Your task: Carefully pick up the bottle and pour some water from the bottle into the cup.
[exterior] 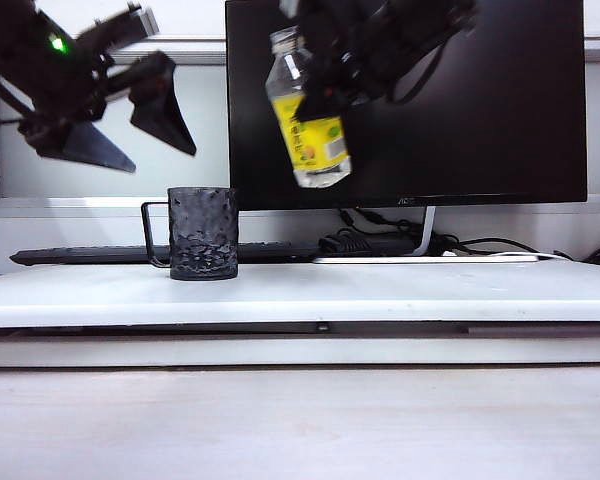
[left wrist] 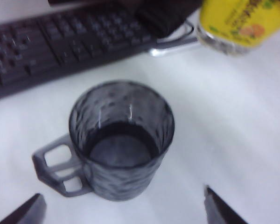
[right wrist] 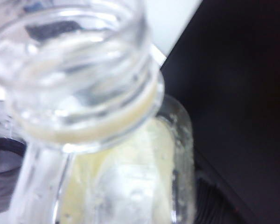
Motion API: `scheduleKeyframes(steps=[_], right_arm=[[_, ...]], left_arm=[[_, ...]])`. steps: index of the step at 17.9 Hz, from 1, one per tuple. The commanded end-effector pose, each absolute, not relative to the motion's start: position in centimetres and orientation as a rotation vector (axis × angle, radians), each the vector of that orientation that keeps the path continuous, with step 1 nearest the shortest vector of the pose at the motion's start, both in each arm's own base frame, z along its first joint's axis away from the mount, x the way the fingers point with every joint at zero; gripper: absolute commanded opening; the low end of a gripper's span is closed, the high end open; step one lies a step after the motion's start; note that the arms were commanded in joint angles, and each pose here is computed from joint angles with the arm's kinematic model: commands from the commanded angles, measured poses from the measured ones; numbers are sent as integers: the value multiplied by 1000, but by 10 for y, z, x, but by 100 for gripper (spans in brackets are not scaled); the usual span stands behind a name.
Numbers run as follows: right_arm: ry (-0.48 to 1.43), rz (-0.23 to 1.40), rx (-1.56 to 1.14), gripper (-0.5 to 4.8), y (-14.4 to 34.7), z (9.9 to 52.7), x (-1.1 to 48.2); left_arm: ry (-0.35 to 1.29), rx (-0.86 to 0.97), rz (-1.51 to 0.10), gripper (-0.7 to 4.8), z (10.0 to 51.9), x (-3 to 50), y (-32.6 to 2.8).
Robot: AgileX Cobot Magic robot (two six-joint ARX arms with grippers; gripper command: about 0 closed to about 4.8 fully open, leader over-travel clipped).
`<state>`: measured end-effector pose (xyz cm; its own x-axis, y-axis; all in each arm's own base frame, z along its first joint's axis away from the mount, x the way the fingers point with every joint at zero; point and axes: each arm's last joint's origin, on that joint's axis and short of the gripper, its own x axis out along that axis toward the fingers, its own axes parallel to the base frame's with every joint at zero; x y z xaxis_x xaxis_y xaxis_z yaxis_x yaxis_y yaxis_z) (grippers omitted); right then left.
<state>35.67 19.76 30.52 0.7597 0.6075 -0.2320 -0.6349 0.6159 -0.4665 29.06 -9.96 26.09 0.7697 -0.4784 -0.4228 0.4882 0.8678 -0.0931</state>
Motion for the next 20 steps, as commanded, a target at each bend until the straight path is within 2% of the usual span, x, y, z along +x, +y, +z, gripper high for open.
scheduleKeyframes(steps=[1, 5, 13, 20], right_arm=[[-45, 674, -670, 107, 209, 313, 363], [-123, 660, -686, 107, 218, 309, 375], [-188, 711, -956, 107, 240, 281, 378], [-244, 694, -1022, 106, 244, 274, 383]], left_arm=[[445, 19, -527, 479, 261, 292, -101], [451, 19, -527, 479, 257, 295, -102], [421, -45, -544, 479, 259, 298, -104], [412, -83, -581, 479, 261, 298, -105]])
